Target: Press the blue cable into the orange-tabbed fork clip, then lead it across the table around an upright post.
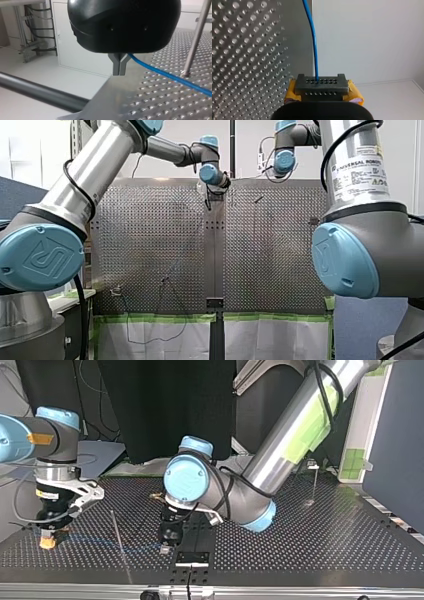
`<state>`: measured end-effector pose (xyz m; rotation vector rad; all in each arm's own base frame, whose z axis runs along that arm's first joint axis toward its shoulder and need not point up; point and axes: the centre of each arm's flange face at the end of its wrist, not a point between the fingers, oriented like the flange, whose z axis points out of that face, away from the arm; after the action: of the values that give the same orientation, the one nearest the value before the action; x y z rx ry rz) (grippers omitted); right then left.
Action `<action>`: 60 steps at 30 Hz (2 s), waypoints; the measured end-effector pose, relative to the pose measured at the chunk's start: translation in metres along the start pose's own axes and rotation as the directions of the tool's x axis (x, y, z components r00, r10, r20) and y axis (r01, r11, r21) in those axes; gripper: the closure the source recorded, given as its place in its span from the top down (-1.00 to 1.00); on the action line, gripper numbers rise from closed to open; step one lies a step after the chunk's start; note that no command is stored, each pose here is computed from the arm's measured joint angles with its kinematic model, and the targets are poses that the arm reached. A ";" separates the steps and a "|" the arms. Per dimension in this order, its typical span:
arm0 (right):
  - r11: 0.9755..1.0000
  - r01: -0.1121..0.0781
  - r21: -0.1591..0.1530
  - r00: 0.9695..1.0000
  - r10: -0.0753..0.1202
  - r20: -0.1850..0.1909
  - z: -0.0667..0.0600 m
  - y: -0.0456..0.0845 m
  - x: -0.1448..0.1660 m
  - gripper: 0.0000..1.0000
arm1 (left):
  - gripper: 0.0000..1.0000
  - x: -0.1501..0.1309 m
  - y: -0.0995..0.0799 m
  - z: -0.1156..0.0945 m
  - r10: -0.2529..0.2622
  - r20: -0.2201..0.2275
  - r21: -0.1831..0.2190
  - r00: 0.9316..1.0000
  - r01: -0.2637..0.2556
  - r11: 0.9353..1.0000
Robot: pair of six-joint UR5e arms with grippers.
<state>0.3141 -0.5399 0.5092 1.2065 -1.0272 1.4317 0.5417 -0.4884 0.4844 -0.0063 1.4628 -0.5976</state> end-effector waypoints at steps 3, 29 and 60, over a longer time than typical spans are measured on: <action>1.000 0.002 -0.008 1.000 -0.002 0.002 0.003 0.007 -0.001 -1.00 | -1.00 0.011 -0.008 0.004 0.002 -0.014 0.008 1.000 -0.002 1.000; 1.000 0.015 -0.017 0.998 -0.014 0.068 0.032 0.037 -0.052 -1.00 | -1.00 0.069 -0.009 0.020 0.013 -0.080 0.009 0.997 -0.013 1.000; 0.999 0.011 0.043 0.964 -0.022 0.264 0.042 0.041 -0.191 -1.00 | -0.49 0.159 0.024 0.017 0.037 -0.191 -0.013 0.981 -0.040 0.999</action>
<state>0.2899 -0.6170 0.3265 1.4623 -1.1694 1.3075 0.5648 -0.5345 0.3310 0.0674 1.6503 -0.5661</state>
